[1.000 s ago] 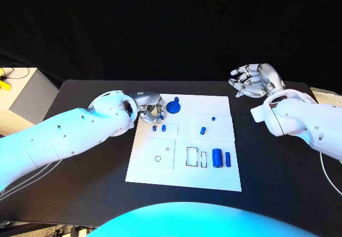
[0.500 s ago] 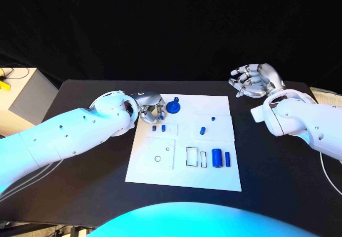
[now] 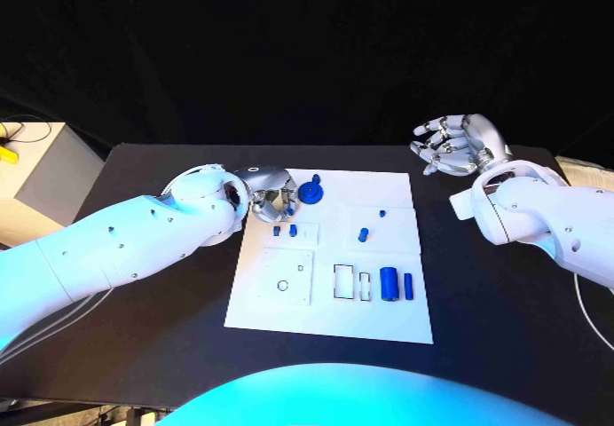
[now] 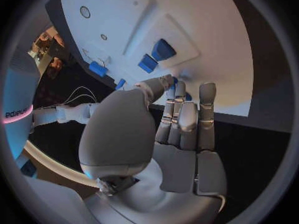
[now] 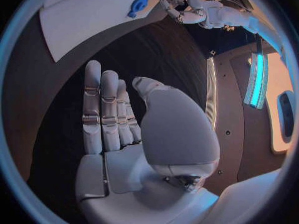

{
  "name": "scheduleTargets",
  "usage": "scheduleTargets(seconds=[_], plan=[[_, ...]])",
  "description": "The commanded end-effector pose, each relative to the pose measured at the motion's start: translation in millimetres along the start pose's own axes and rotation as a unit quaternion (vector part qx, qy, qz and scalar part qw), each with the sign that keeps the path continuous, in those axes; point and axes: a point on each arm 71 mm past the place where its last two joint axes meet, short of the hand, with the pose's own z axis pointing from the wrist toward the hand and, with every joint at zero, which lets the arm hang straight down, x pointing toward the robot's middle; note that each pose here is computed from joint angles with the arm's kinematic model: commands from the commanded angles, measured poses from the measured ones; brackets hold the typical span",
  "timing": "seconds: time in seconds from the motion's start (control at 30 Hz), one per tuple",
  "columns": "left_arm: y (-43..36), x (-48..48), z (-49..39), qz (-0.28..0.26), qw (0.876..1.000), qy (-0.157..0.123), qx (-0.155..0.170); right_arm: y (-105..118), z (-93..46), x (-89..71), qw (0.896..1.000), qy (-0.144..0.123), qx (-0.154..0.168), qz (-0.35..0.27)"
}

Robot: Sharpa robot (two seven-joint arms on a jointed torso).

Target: Assemble the parts on the task board

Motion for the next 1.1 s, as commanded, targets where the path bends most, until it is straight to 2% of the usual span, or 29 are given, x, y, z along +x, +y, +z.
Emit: scheduleTargets(seconds=[0.03, 0.47, 1.1], plan=[[-0.5, 2.5, 0.3, 0.004, 1.000, 0.007, 0.000, 0.7, -0.2, 0.8, 1.000, 0.005, -0.004, 0.000], [2.9, 3.7, -0.2, 0.006, 1.000, 0.014, -0.005, 0.2, -0.3, 0.5, 1.000, 0.005, -0.003, 0.000], [1.7, 2.5, -0.3, 0.000, 1.000, 0.002, 0.002, -0.6, -0.2, 0.0, 1.000, 0.005, -0.002, 0.000]])
